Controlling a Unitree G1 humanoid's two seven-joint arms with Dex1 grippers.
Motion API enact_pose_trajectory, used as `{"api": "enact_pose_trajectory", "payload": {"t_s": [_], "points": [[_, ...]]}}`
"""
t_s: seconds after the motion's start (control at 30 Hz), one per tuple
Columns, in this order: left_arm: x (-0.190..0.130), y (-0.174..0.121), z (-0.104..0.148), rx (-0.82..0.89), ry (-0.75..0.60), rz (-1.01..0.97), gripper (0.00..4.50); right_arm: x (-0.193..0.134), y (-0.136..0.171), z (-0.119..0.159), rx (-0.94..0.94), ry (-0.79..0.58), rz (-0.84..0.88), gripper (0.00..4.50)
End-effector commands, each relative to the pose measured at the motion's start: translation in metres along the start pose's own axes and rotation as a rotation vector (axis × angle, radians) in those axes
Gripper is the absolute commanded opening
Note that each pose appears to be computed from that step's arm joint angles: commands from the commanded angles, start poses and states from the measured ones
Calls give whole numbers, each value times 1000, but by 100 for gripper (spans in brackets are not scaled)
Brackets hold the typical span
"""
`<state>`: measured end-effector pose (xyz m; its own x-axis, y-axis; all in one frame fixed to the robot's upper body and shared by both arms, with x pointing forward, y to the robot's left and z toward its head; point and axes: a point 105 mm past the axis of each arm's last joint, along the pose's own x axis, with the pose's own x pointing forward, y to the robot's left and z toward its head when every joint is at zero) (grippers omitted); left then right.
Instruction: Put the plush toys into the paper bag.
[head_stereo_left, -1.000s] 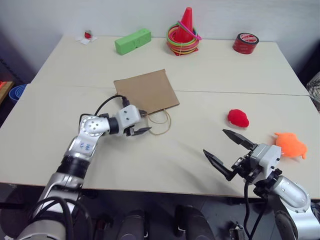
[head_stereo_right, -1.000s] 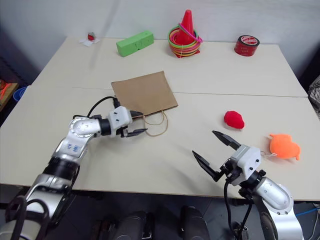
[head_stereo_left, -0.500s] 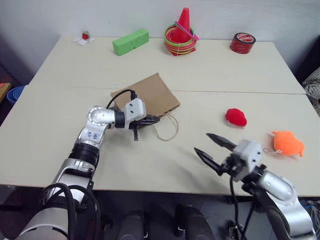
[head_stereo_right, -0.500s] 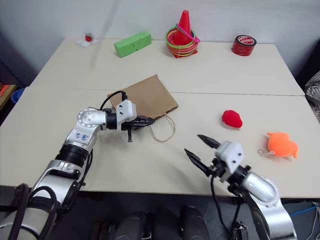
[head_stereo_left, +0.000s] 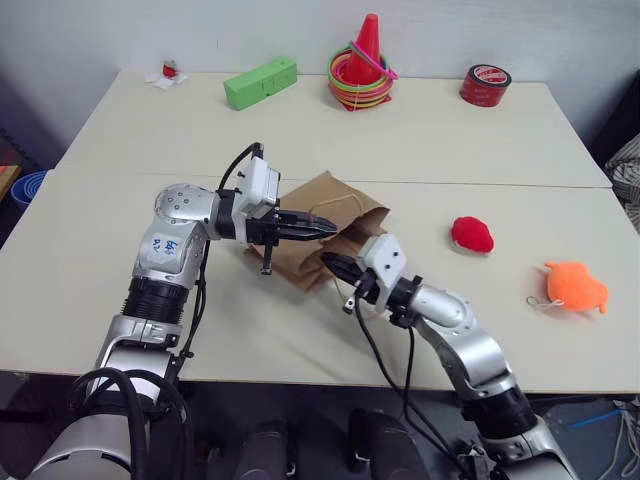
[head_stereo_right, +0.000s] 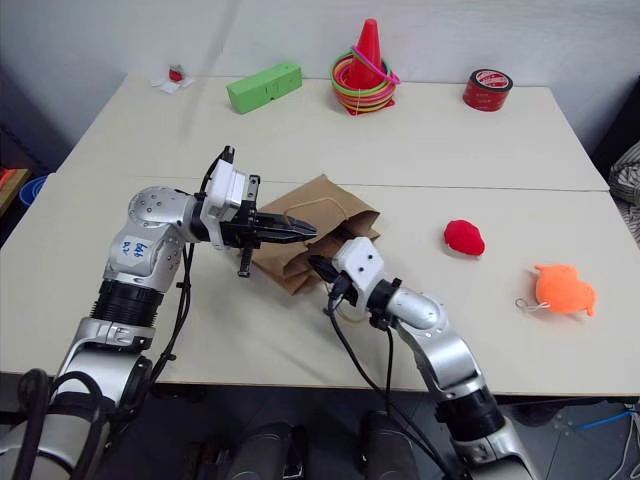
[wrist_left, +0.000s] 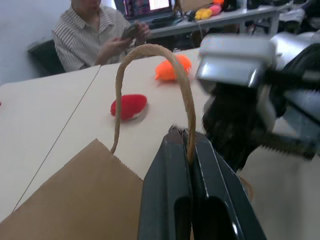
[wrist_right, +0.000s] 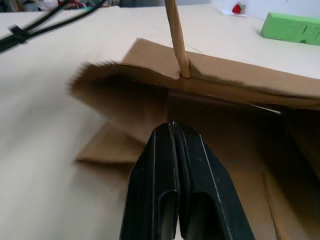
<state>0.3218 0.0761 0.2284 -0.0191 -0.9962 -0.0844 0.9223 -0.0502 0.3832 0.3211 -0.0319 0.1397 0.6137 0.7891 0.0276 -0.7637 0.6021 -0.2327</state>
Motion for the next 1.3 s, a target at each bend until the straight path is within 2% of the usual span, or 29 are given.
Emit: {"api": "enact_pose_trajectory", "payload": {"t_s": [0.03, 0.2, 0.33, 0.53, 0.63, 0.77, 0.93, 1.03, 1.17, 1.27, 1.3], "points": [[-1, -10, 14, 20, -29, -18, 0, 13, -4, 6, -36, -29, -43, 7], [-4, -7, 21, 28, -45, 33, 0, 27, -1, -23, -21, 88, -50, 7], [-13, 5, 44, -12, -130, 114, 0, 26, 0, -44, -49, 205, -67, 7], [-40, 27, 74, -53, -200, 222, 0, 24, 5, -45, -8, 206, -48, 7], [-42, 34, 86, -57, -242, 243, 0, 24, 4, -46, 10, 209, -64, 7], [-37, 30, 98, -63, -269, 197, 0, 25, 4, -44, 31, 223, -67, 7], [-26, 15, 91, -66, -220, 120, 0, 24, 2, -38, 48, 200, -47, 7], [-19, 11, 80, -76, -226, 141, 0, 17, 9, -26, 77, 125, 27, 7], [-15, 3, 70, -85, -216, 143, 0, 3, 5, -5, 116, 8, 20, 7], [-14, -3, 62, -109, -224, 152, 0, -13, 16, 11, 132, -61, 107, 68], [-13, -5, 59, -112, -217, 149, 0, -19, 16, 14, 116, -75, 106, 101]]}}
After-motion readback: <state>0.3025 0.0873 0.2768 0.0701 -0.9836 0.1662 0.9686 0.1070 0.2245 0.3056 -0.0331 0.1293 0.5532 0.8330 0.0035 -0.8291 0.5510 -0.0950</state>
